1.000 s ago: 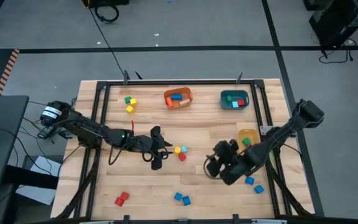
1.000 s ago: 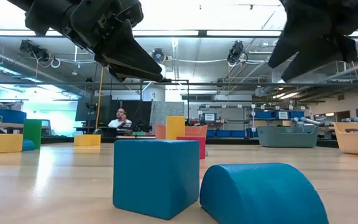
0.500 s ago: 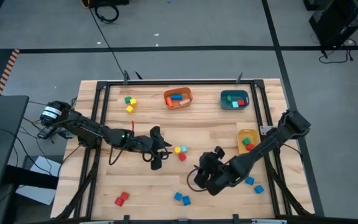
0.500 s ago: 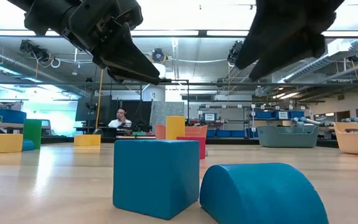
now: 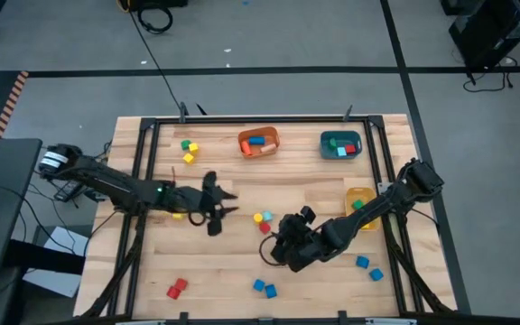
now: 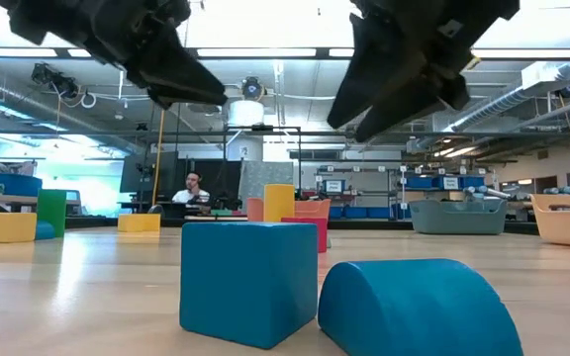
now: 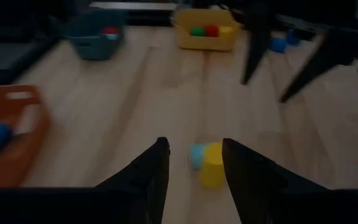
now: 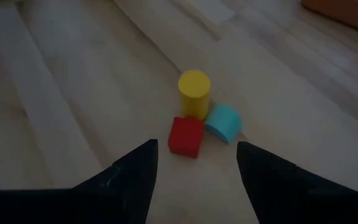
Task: Sort blocks by size
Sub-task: Put the yellow cylinder block into the orange bin
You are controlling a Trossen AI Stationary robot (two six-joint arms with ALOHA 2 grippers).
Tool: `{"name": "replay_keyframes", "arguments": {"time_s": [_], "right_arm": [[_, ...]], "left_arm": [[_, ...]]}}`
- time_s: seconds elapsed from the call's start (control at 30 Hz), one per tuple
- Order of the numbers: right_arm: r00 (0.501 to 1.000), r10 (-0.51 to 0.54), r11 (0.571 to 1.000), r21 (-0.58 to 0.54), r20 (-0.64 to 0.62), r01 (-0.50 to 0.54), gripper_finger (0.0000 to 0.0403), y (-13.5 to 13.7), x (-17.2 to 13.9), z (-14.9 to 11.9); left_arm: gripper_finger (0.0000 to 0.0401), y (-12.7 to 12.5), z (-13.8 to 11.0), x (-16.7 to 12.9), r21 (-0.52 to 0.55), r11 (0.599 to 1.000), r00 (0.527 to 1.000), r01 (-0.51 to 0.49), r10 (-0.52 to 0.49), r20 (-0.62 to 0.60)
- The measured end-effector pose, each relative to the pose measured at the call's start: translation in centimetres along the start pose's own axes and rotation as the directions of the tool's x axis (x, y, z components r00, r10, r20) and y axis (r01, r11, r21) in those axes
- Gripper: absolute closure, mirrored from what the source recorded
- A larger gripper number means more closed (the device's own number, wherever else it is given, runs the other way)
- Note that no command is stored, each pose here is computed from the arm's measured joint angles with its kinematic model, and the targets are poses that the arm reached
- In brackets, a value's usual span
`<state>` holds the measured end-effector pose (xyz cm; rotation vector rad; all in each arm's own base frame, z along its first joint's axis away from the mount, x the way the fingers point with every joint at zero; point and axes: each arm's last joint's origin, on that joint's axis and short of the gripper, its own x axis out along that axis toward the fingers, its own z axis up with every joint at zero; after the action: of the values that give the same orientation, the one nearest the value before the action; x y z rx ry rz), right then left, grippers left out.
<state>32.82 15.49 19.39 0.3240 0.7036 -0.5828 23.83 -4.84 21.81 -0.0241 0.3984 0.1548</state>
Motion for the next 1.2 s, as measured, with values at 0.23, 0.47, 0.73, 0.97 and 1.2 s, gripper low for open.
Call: {"name": "replay_keyframes", "arguments": {"time_s": [0.23, 0.47, 0.73, 0.97, 1.2], "right_arm": [[0.999, -0.040, 0.999, 0.017, 0.019, 0.040, 0.0164, -0.6, 2.4, 0.8], [0.999, -0.016, 0.999, -0.027, 0.044, 0.017, 0.0130, 0.1, 5.2, 0.5], [0.997, 0.014, 0.996, -0.086, 0.079, -0.007, 0.0105, 0.7, 7.7, -0.1], [0.997, 0.016, 0.995, -0.098, 0.082, -0.008, 0.0104, 0.6, 9.3, -0.3], [0.995, -0.010, 0.997, -0.080, 0.095, 0.018, 0.0126, 0.0, 9.9, 0.4]], "left_arm": [[0.0244, 1.4, -2.7, -2.3, -0.018, 1.000, 1.000, -0.018, 0.019, 0.020], [0.0244, 2.0, -4.8, -2.8, -0.055, 0.998, 0.999, -0.019, 0.022, 0.043], [0.0244, 2.0, -4.9, -2.8, -0.078, 0.997, 0.998, -0.015, 0.019, 0.058], [0.0244, 2.0, -5.0, -2.8, -0.077, 0.997, 0.999, -0.016, 0.020, 0.050], [0.0244, 2.0, -5.0, -2.8, -0.076, 0.997, 0.999, -0.016, 0.020, 0.049]]}}
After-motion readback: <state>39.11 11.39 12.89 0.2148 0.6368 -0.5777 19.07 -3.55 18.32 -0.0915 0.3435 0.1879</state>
